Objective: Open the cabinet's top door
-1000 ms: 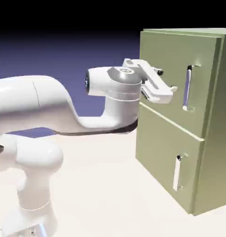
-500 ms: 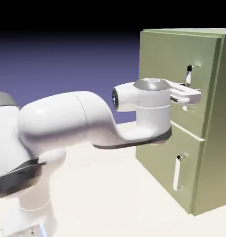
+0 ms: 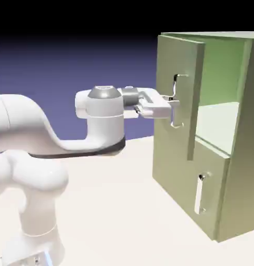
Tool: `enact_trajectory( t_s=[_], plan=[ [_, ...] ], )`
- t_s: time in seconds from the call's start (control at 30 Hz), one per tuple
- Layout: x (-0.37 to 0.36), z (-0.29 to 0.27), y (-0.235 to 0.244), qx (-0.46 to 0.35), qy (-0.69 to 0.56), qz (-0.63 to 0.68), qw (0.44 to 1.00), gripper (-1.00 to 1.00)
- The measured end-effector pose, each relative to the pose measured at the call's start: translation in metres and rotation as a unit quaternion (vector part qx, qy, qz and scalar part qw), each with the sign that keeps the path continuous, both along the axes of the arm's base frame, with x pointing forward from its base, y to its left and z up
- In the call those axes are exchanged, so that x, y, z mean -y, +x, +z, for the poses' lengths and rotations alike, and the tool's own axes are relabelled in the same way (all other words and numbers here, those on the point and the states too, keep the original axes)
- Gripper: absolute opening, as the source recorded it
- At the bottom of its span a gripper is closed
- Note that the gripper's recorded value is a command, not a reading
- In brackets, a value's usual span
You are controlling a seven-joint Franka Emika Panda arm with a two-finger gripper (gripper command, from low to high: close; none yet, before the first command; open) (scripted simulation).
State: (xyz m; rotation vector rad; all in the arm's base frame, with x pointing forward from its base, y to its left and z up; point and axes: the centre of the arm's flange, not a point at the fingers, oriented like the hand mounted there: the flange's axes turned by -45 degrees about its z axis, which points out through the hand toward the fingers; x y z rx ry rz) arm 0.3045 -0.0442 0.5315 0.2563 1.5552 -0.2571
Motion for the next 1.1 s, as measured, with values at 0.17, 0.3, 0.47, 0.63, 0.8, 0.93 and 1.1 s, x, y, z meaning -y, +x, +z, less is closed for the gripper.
enact_trajectory(
  t_s=[0.17, 0.3, 0.47, 0.63, 0.8, 0.93, 1.1],
  plan=[
    [-0.028, 0.000, -0.032, 0.000, 0.000, -0.048, 0.999, -1.00],
    [-0.049, 0.000, -0.053, 0.000, 0.000, -0.083, 0.997, -1.00],
    [-0.075, 0.000, -0.075, 0.000, 0.000, -0.121, 0.993, -1.00],
    [-0.101, 0.000, -0.094, 0.000, 0.000, -0.158, 0.987, -1.00],
    [-0.130, 0.000, -0.111, 0.000, 0.000, -0.195, 0.981, -1.00],
    [-0.156, 0.000, -0.124, 0.000, 0.000, -0.228, 0.974, -1.00],
    [-0.195, 0.000, -0.141, 0.000, 0.000, -0.275, 0.961, -1.00]
  ],
)
